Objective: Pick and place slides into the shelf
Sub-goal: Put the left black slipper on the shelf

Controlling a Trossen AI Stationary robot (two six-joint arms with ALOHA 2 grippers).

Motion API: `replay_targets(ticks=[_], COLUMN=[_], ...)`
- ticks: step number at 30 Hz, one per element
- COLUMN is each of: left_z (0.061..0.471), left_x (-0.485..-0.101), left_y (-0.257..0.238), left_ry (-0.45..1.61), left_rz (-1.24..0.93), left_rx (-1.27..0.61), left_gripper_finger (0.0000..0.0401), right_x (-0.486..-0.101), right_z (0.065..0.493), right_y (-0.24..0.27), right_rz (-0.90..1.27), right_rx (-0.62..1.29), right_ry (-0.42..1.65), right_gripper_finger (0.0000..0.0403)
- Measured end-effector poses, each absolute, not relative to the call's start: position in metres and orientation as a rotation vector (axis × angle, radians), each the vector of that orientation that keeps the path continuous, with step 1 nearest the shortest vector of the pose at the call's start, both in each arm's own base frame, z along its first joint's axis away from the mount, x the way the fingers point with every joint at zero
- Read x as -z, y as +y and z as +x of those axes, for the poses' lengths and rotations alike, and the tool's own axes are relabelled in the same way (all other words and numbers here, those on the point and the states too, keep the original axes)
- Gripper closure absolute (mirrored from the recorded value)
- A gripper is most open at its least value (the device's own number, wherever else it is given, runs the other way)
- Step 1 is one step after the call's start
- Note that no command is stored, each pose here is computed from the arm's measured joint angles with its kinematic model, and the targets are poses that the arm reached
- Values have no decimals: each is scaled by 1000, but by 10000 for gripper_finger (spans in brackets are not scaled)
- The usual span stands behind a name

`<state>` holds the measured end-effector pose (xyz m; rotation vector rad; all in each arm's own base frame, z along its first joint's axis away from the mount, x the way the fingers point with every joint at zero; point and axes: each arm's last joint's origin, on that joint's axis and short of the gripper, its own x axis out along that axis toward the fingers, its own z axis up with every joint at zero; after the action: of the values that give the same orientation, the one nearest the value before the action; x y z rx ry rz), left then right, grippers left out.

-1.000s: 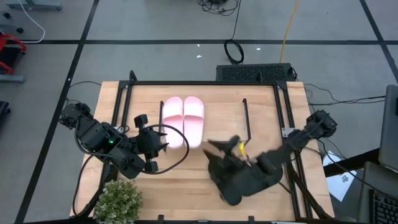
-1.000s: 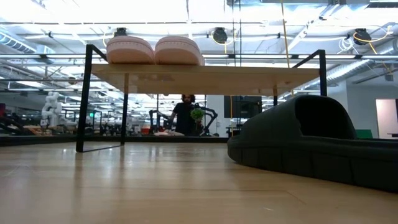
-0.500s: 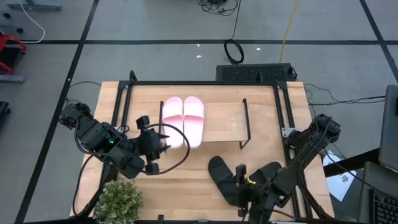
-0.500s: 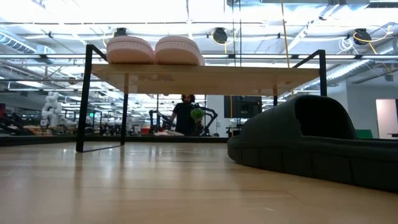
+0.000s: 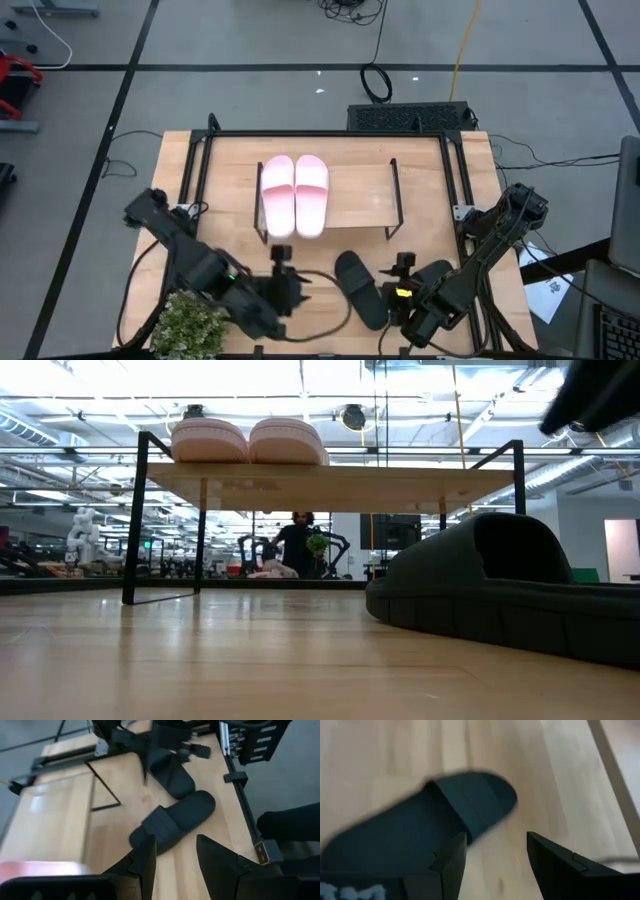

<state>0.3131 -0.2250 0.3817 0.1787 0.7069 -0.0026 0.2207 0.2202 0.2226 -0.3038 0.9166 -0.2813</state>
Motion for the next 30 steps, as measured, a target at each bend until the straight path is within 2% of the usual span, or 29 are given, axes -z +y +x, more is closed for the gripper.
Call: replay_targets(ticks=[7, 16, 23, 30], left_z=[346, 371, 405, 422], left_x=[-343, -333, -307, -279], left_y=[-252, -257, -254, -250], left_ry=[725, 637, 614, 669], left_rz=[169, 101, 65, 73], left_rx=[116, 134, 220, 216], left_gripper_finger=[261, 261, 261, 261], right_x=[-219, -216, -217, -218], right_z=[207, 178, 156, 146], right_y=[219, 241, 255, 260], right_rz=[-157, 30, 34, -26], right_rx=[311, 297, 285, 270], right_ry=[1082, 1180, 1143, 1045], right_gripper_finger=[204, 204, 204, 204])
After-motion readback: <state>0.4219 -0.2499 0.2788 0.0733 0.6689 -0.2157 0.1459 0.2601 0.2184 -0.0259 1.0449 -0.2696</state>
